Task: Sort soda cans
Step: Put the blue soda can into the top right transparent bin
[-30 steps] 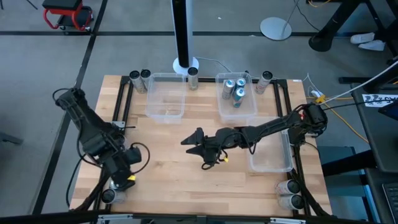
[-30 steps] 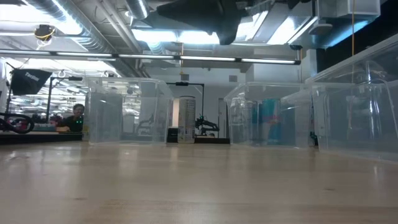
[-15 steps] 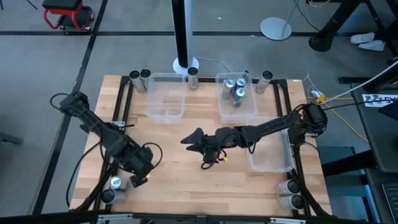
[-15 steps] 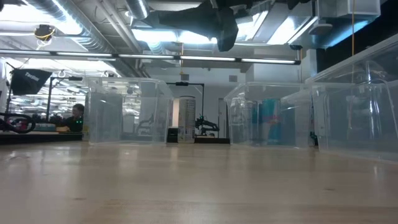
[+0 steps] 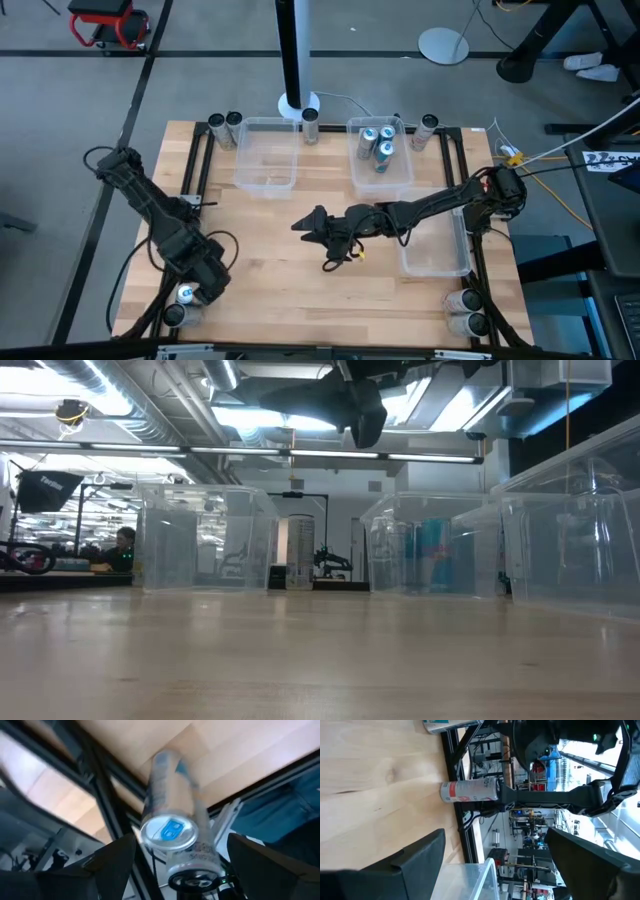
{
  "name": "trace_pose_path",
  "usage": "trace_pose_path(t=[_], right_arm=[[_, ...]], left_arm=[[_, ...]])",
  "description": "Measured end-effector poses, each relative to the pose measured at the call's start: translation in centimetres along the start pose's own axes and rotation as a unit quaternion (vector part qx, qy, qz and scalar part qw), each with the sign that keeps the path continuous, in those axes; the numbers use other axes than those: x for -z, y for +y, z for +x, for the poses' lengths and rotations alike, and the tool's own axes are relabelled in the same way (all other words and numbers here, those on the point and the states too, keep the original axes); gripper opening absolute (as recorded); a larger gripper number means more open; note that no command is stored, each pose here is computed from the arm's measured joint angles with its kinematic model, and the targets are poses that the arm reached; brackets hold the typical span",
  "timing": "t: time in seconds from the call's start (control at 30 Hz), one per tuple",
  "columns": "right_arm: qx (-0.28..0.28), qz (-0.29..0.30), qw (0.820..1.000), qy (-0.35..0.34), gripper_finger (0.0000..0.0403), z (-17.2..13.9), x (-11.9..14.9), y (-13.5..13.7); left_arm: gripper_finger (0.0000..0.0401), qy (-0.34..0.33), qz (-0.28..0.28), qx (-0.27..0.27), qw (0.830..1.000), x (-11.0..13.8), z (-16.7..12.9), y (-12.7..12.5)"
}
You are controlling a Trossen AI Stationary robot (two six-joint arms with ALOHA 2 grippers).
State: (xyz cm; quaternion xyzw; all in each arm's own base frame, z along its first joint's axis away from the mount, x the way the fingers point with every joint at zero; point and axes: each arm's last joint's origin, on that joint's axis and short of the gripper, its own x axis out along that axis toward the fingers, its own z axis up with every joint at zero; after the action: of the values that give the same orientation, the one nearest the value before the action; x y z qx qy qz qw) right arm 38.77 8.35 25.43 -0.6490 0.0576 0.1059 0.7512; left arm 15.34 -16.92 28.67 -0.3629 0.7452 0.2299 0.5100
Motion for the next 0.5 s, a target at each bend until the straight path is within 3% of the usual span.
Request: trace_pose_path(t=[0.5], right_arm=[[0.000,0.009,1.000,0.000,0.0347,0.0,0.0,0.0]], left_arm=[[0.0304,-0.013,0.002,-0.003,1.000,1.3,3.8,0.2]])
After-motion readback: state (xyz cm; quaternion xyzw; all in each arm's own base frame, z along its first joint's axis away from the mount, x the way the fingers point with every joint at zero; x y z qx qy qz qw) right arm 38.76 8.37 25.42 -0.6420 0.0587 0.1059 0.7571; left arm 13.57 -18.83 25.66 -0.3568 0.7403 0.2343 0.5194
